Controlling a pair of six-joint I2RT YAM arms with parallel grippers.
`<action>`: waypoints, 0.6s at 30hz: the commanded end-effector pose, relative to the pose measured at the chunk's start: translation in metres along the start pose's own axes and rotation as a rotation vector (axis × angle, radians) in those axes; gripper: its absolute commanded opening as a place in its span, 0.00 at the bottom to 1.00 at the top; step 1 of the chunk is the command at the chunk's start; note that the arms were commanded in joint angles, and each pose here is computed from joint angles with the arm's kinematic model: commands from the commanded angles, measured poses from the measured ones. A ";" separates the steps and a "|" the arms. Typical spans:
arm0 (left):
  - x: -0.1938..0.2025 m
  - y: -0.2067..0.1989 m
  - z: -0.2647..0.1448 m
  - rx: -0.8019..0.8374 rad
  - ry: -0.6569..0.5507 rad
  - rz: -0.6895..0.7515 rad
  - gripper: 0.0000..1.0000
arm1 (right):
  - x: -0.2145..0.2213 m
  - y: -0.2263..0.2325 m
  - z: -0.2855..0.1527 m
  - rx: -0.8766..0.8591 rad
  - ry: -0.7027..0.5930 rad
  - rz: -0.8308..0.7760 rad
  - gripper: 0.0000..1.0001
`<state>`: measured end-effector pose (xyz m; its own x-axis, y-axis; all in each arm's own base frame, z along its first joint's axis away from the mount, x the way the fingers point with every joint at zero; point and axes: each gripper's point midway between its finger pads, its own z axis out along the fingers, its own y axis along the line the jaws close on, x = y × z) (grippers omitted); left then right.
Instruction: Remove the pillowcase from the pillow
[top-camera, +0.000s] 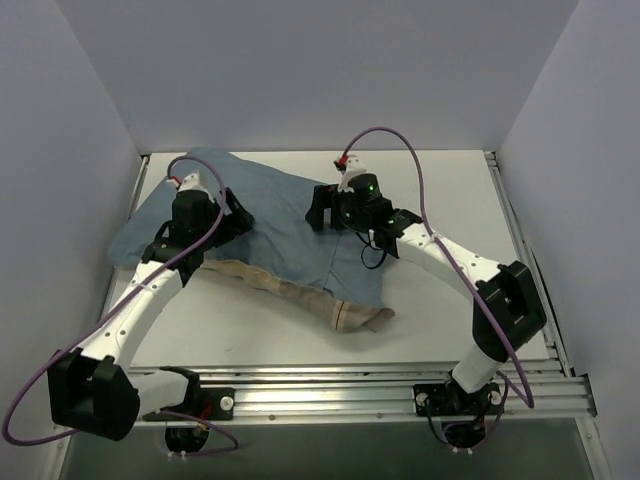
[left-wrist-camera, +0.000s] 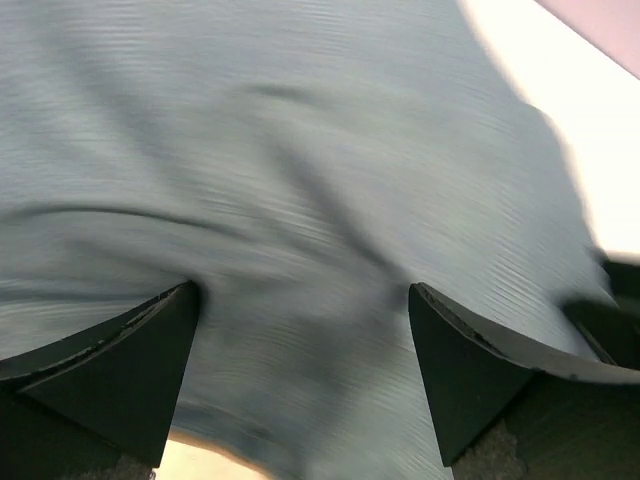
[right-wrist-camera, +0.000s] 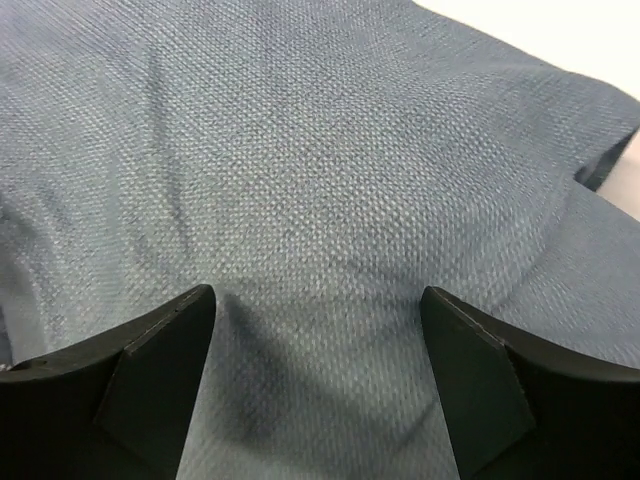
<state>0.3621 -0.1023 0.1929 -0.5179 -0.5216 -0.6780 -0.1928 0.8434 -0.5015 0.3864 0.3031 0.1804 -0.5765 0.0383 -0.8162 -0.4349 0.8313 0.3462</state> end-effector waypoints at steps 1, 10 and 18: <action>-0.006 -0.070 -0.049 0.212 -0.026 0.247 0.94 | -0.047 0.001 -0.034 0.032 -0.119 -0.021 0.79; 0.041 -0.119 -0.076 0.311 -0.003 0.495 0.94 | -0.017 -0.042 -0.092 0.069 -0.064 -0.005 0.78; 0.044 -0.093 -0.045 0.169 -0.010 0.431 0.94 | 0.048 -0.030 -0.103 -0.061 0.089 -0.062 0.62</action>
<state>0.3101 -0.2126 0.2266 -0.5501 -0.0736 -0.8318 0.2495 0.9361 -0.2479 0.3214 0.2162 0.1880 -0.5882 0.0050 -0.8087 -0.4348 0.8411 0.3215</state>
